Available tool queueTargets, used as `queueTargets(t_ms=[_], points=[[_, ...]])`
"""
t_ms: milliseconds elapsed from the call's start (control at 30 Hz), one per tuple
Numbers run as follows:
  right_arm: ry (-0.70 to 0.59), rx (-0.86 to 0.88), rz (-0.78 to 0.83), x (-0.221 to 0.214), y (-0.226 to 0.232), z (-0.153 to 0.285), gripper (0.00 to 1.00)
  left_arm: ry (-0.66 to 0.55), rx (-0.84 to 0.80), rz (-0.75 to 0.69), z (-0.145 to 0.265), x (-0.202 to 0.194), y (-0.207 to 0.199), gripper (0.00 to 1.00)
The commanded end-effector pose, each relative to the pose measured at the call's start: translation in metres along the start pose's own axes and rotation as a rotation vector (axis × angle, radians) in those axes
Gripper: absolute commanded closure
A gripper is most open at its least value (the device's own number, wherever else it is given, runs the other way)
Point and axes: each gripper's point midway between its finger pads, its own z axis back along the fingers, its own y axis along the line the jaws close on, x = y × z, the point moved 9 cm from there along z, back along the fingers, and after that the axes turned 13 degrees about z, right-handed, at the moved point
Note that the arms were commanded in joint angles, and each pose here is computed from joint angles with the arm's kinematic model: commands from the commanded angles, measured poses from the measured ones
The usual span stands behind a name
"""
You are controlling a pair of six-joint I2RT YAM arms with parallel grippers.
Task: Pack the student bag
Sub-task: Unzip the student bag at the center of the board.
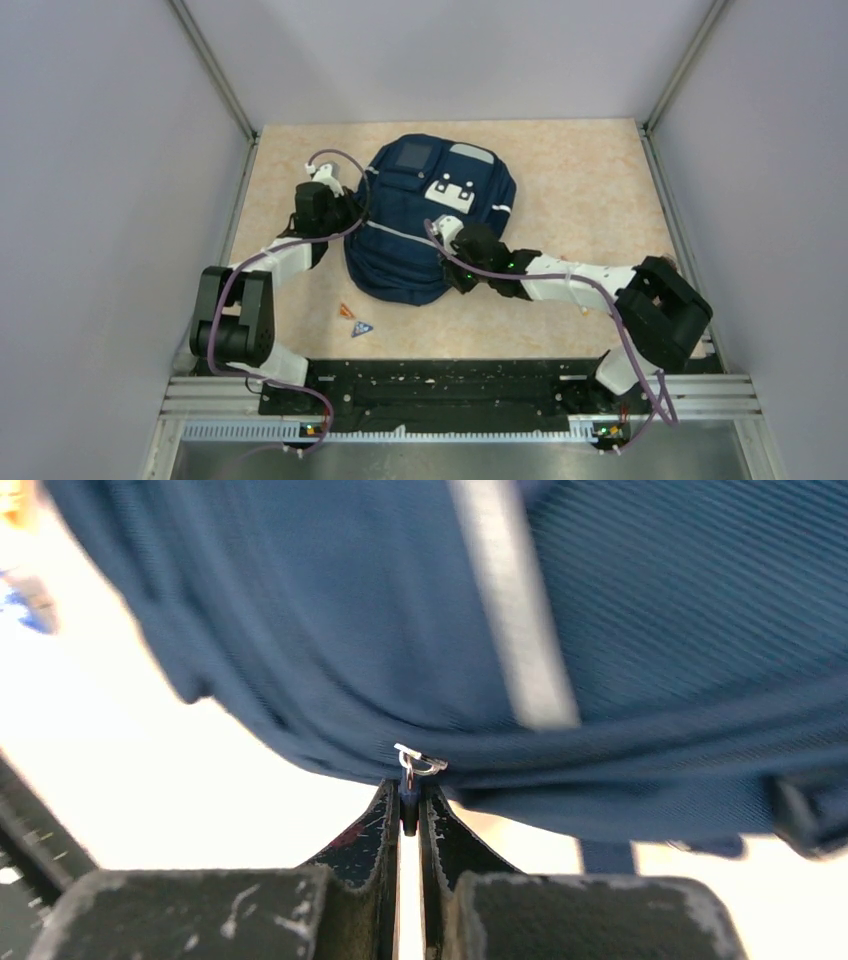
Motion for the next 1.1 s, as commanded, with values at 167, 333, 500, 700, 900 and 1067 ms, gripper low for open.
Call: queueTargets(t_ms=[167, 333, 500, 700, 900, 1067], points=[[0.008, 0.45, -0.015, 0.046, 0.076, -0.001, 1.0, -0.22, -0.042, 0.071, 0.02, 0.016, -0.02, 1.0], [-0.049, 0.444, -0.093, 0.066, 0.079, -0.009, 1.0, -0.268, -0.063, 0.102, 0.028, 0.014, -0.025, 1.0], [-0.087, 0.395, -0.253, 0.085, 0.067, -0.027, 1.0, -0.301, -0.078, 0.117, 0.035, 0.006, -0.031, 1.0], [-0.16, 0.299, -0.376, 0.095, 0.017, -0.038, 1.0, -0.337, -0.098, 0.133, 0.044, -0.002, -0.041, 1.0], [-0.182, 0.215, -0.372, 0.102, -0.044, -0.028, 1.0, -0.281, -0.127, 0.13, 0.037, -0.018, -0.058, 1.0], [-0.131, 0.158, -0.362, 0.092, -0.091, -0.015, 1.0, -0.25, -0.164, 0.141, 0.032, -0.041, -0.077, 1.0]])
